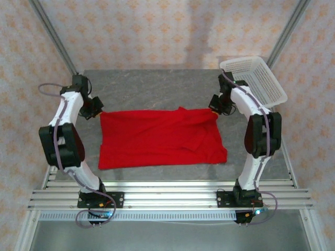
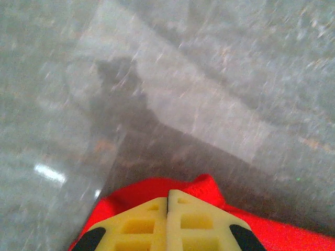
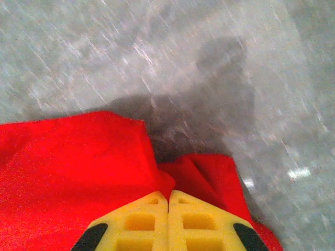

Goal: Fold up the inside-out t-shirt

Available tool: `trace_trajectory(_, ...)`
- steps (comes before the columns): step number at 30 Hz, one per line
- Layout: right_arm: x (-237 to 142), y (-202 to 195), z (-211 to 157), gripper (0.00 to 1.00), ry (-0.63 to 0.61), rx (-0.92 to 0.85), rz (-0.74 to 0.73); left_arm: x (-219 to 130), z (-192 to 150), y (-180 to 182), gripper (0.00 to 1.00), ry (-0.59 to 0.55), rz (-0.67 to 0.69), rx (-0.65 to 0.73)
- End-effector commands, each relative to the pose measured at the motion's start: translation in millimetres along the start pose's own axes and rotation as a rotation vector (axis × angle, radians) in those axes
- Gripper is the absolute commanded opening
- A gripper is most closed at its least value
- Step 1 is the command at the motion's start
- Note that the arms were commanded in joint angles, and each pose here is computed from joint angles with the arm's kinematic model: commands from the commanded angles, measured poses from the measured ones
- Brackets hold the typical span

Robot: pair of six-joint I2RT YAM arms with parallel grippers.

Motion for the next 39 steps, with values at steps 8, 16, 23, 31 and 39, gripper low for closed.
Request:
trace_trajectory(8,-25,-12,-22,0.0,-0.005,0.0,0.033,21,-52,36,0.0,0.13,0.13,-0.048)
trace_trajectory(16,-18,-39,-60,0.0,0.048,0.005,-0.007,12,-78,55,0.0,0.135,0.173,-0.055)
trace_trajectory(23,23,-72,-103,0.08,0.178,0.013,-0.092,38,-111,75,0.0,0.214,0.222,-0.068)
trace_trajectory(31,-19,-55,-87,0.3,0.057,-0.026,-0.041,9,-98,67,0.4,0.076,0.178,-0.072)
trace_trajectory(39,-30,-2,-63,0.44,-0.054,-0.174,0.061,-40,-92,36,0.44,-0.098,-0.069,-0.068)
Point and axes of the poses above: each hand's point on the last joint's axis, 136 mm out from that joint toward the fingers, its own x axis out along the fingers, its own y axis along the line the jaws close on, z = x × y, the point moved 9 cm from there along -x, back along the fingers, and after that the axes turned 6 degrees about x, right-handed, at the moved point
